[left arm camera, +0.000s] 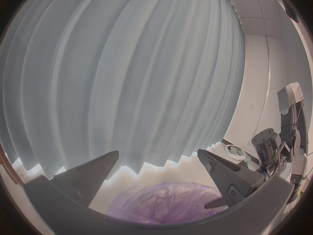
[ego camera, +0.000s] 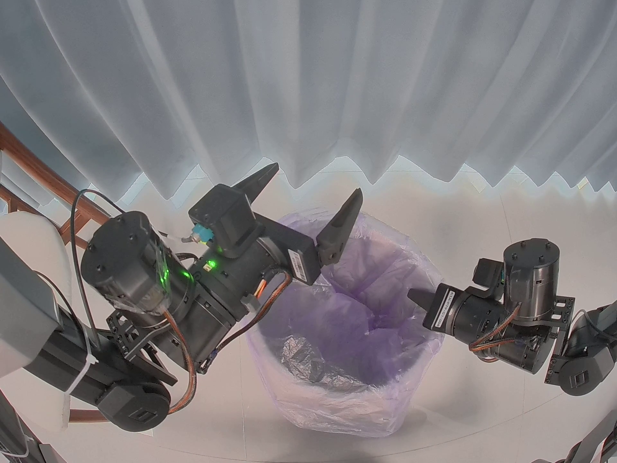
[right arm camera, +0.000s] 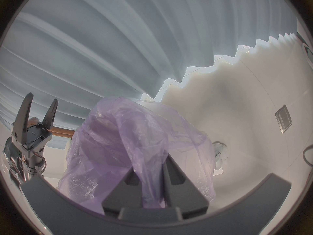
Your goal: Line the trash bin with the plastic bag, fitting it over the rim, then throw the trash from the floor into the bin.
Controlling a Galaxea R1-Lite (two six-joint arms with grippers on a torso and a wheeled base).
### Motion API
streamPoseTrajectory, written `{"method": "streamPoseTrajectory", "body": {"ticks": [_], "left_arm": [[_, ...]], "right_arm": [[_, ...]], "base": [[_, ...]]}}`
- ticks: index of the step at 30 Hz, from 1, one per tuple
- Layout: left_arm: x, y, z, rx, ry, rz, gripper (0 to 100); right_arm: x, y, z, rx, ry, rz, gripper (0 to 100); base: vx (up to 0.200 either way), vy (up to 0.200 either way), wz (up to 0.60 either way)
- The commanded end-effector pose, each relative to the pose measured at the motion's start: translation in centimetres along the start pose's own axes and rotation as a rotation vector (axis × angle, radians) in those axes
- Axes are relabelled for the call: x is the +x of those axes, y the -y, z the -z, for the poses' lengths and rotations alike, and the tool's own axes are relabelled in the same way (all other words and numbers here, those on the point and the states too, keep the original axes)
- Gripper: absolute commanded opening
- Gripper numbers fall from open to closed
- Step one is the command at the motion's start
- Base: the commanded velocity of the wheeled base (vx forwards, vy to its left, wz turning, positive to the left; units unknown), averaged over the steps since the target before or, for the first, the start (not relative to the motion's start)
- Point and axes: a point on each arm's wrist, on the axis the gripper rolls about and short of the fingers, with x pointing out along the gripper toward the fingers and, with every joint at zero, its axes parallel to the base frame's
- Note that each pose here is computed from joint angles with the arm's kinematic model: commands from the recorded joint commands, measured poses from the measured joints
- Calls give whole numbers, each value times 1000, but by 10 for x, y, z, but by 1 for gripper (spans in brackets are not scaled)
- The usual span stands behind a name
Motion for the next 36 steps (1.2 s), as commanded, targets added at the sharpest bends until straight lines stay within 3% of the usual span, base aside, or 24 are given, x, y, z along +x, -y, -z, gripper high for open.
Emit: {"method": "streamPoseTrajectory", "body": {"ticks": [1,8,15,19,22,24,29,32,36], "left_arm": [[-2,0,1,-1,0,-2,100],[-8,-4,0,-45,1,-14,100],[-23,-15,-22,-131,48,-38,100],[-34,-29,-51,-221,137,-68,100],[-47,-32,-61,-275,147,-53,100],[-49,-38,-61,-261,127,-70,100],[-51,-89,-51,-216,61,-230,100],[-52,-114,-47,-343,34,-233,100],[-53,-131,-49,-488,36,-223,100]], "right_arm": [[-1,0,0,-1,-1,1,0],[-1,0,1,28,-22,-24,0],[-6,-4,-3,86,-32,-72,0],[-6,-3,-5,105,-41,-86,0],[-3,-2,-6,130,-38,-83,0],[-4,-2,-10,156,-32,-88,0],[-7,5,-22,203,-13,-155,0],[-9,7,-26,217,-4,-174,0],[-13,7,-31,224,18,-183,0]], "base": [[0,0,0],[0,0,0],[0,0,0],[0,0,0],[0,0,0],[0,0,0],[0,0,0],[0,0,0],[0,0,0]]}}
